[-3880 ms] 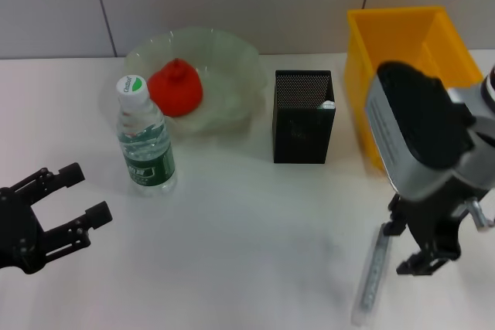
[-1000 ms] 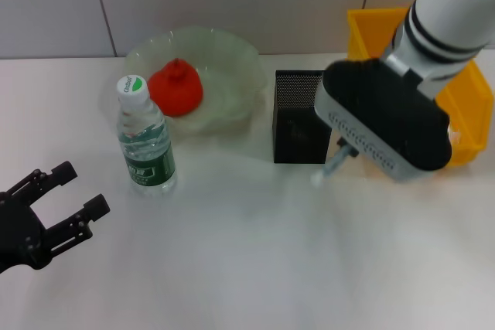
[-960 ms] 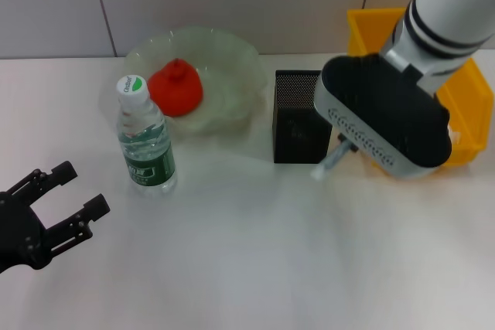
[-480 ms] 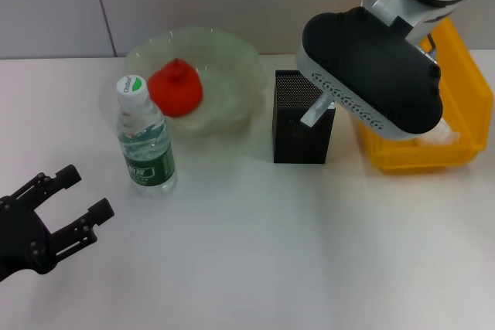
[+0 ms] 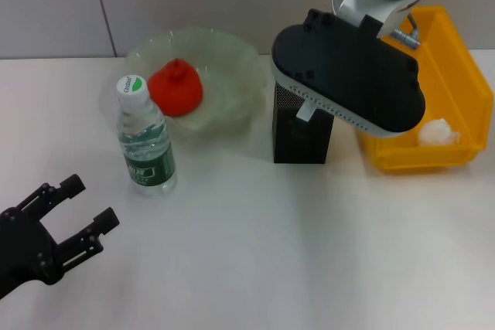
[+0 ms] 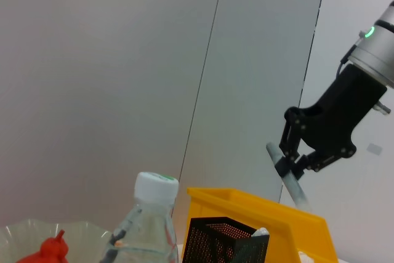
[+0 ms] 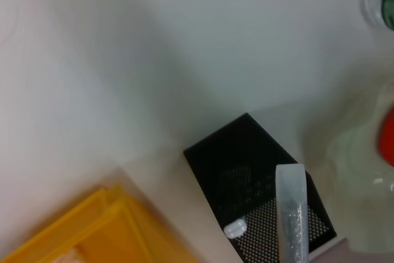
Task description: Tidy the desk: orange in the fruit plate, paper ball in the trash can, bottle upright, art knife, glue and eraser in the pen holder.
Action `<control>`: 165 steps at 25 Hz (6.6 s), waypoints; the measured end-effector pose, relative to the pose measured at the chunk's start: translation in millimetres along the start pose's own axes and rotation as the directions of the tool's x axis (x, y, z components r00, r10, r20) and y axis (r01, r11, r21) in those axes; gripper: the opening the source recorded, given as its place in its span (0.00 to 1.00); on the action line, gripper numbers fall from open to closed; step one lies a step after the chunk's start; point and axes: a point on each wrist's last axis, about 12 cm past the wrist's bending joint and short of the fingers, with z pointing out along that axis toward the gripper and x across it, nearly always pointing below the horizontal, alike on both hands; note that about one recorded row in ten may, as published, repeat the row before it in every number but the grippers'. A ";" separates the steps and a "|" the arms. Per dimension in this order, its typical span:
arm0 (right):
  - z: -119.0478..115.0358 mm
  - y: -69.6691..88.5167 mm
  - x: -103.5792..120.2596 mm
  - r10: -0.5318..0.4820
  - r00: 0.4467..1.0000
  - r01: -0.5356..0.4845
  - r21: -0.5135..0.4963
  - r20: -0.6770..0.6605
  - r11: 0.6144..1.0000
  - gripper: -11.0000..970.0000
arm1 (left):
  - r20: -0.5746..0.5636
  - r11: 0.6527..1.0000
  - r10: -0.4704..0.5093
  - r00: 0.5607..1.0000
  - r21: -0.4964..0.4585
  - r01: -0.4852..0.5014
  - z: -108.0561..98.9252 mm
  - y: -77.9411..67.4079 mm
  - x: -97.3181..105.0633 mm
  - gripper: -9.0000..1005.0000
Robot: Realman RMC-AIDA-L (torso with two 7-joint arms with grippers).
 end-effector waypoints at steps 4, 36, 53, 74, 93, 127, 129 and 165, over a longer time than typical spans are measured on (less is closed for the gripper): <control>1.2 -0.8 8.2 0.013 1.000 -0.013 0.018 -0.010 1.000 0.14 | 0.002 1.000 0.000 1.000 -0.008 0.000 -1.2 -2.3 3.9 0.83; 57.3 -8.0 35.5 -0.057 0.988 0.058 0.004 -0.145 0.998 0.18 | 0.003 0.999 -0.002 1.000 -0.034 0.002 0.9 -2.3 9.3 0.83; 23.3 20.6 64.5 0.517 0.815 -0.562 0.137 0.262 0.816 0.20 | 0.041 1.000 0.024 0.999 0.019 -0.024 -2.0 -5.6 1.2 0.83; 75.3 98.7 60.2 0.694 -0.003 -0.994 -0.079 0.720 0.077 0.23 | 0.075 0.997 0.055 0.996 0.049 -0.059 -8.0 2.0 -19.3 0.83; 108.2 124.1 37.7 0.625 -0.252 -0.964 -0.252 0.739 -0.090 0.25 | 0.072 0.997 0.036 0.997 0.070 -0.041 -4.7 5.1 -27.2 0.83; 106.3 135.0 36.0 0.539 -0.320 -0.946 -0.294 0.779 -0.136 0.60 | 0.072 0.997 0.021 0.997 0.073 -0.026 -11.2 4.4 -29.6 0.83; 88.7 143.0 33.5 0.510 -0.340 -0.935 -0.342 0.790 -0.093 0.68 | 0.057 0.996 0.011 0.998 0.087 -0.016 -12.8 6.9 -34.6 0.83; 109.5 262.1 -60.6 0.461 -0.441 -0.781 -0.582 0.770 0.225 0.79 | -0.306 0.899 0.093 0.948 0.436 0.053 20.6 20.3 -62.2 0.83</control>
